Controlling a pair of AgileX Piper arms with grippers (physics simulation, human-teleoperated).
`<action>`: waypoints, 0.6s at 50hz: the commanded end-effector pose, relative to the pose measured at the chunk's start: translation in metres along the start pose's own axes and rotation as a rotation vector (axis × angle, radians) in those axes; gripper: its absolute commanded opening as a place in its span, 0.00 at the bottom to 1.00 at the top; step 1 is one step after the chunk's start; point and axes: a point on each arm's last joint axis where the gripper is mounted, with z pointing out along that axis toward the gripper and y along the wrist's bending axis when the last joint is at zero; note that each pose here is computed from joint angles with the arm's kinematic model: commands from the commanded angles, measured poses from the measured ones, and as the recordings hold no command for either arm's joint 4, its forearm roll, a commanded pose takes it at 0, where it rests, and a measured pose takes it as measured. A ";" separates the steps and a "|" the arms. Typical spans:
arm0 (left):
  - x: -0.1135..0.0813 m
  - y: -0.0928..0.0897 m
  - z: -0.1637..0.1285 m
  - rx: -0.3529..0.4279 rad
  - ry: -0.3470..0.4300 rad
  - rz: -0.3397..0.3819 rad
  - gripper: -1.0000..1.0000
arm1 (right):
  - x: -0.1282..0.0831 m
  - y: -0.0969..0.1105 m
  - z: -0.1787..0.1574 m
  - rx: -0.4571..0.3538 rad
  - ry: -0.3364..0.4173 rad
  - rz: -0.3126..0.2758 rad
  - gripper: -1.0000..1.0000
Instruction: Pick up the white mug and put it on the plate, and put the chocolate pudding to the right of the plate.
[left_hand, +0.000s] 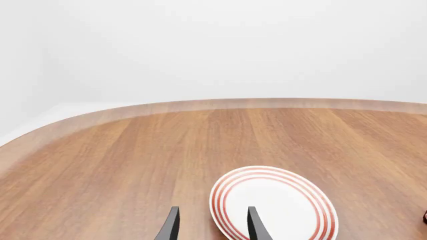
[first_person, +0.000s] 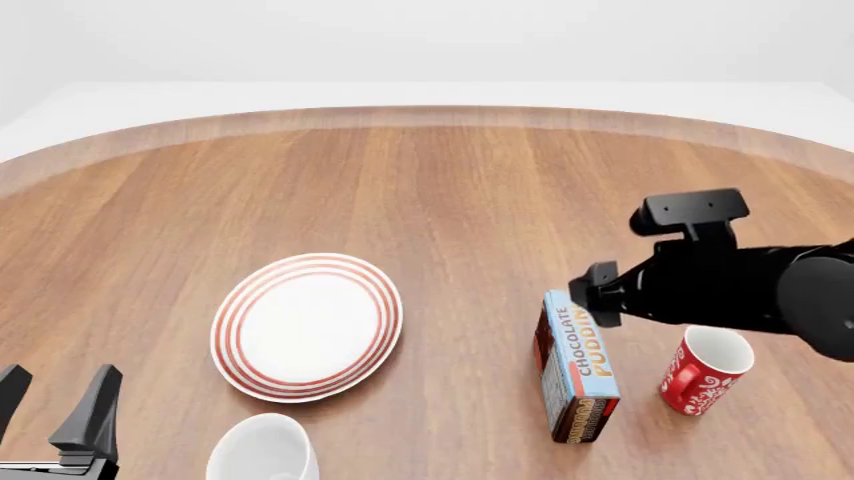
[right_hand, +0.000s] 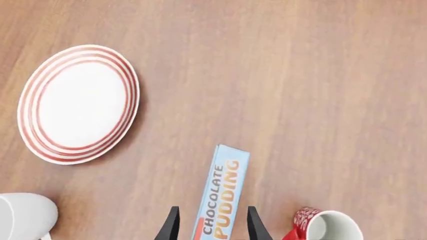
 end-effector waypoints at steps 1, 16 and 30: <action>0.000 0.000 0.000 0.000 0.000 0.000 1.00 | 0.005 -0.001 0.008 0.004 0.018 0.008 1.00; 0.000 0.000 0.000 0.000 0.000 0.000 1.00 | 0.011 0.002 0.017 -0.004 0.034 0.020 1.00; 0.000 0.000 0.000 0.000 0.000 0.000 1.00 | 0.021 0.002 0.029 -0.004 0.067 0.041 1.00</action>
